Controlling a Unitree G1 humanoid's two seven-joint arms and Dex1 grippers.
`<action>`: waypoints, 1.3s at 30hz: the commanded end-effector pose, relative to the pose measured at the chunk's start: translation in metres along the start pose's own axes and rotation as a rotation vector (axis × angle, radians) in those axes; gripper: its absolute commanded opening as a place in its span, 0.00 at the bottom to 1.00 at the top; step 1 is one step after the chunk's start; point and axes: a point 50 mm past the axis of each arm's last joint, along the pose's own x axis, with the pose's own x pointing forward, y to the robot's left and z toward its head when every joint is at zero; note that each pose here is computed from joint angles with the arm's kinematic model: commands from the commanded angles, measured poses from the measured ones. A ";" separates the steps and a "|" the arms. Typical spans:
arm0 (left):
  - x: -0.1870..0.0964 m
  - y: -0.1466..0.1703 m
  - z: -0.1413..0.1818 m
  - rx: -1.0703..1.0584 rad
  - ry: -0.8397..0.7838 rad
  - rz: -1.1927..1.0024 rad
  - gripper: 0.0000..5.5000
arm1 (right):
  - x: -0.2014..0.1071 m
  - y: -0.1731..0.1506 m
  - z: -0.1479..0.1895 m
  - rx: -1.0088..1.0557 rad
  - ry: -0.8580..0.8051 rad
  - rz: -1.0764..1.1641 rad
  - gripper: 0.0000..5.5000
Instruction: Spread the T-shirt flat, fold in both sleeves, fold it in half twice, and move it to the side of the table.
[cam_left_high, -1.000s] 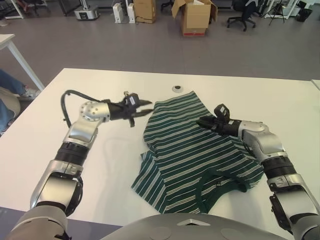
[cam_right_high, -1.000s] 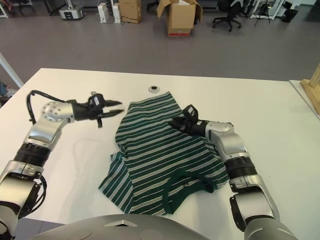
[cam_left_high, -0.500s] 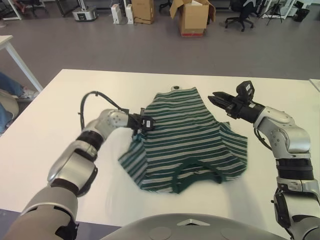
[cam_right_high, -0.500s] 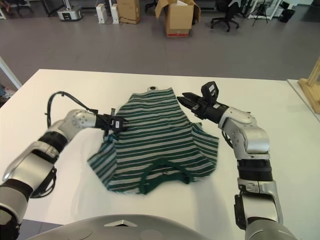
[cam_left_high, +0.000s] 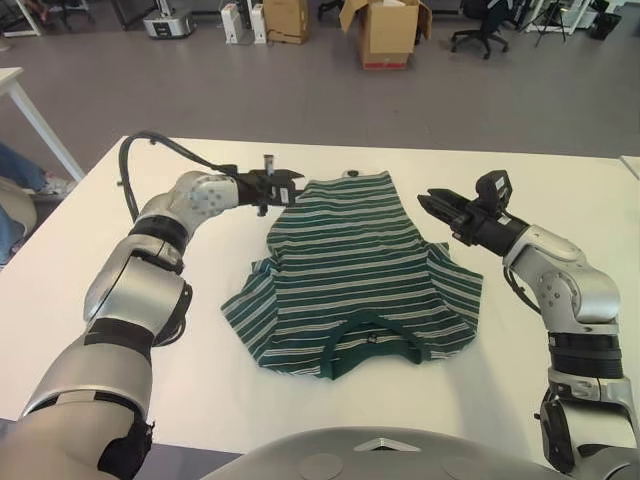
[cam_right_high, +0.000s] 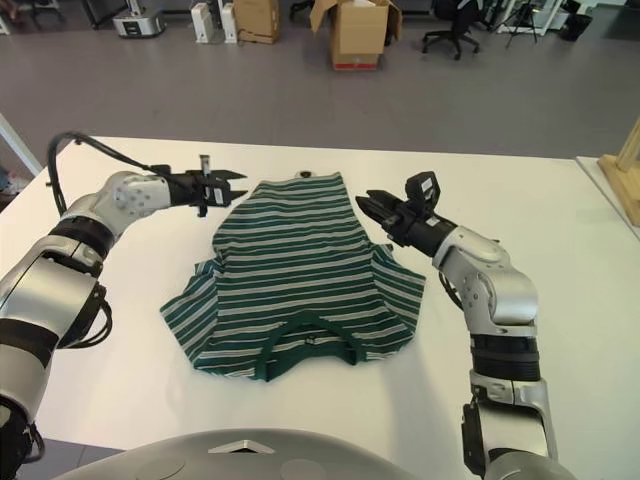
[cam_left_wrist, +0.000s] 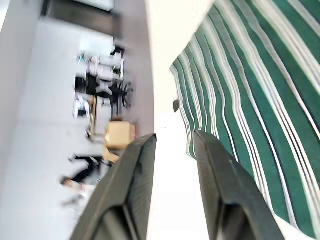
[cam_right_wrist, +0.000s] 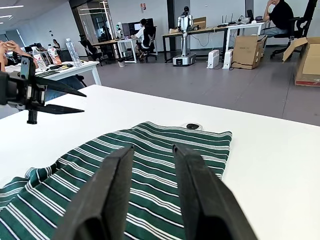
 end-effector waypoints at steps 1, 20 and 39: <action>-0.082 -0.064 -0.048 -0.976 -0.040 0.118 0.25 | -0.027 0.004 -0.017 0.067 -0.019 -0.102 0.27; -0.185 -0.189 -0.017 -1.501 0.117 -0.070 0.25 | -0.048 0.020 -0.050 0.159 -0.020 -0.225 0.27; -0.154 -0.252 -0.048 -1.649 0.276 0.218 0.25 | -0.038 0.024 -0.050 0.153 0.008 -0.170 0.27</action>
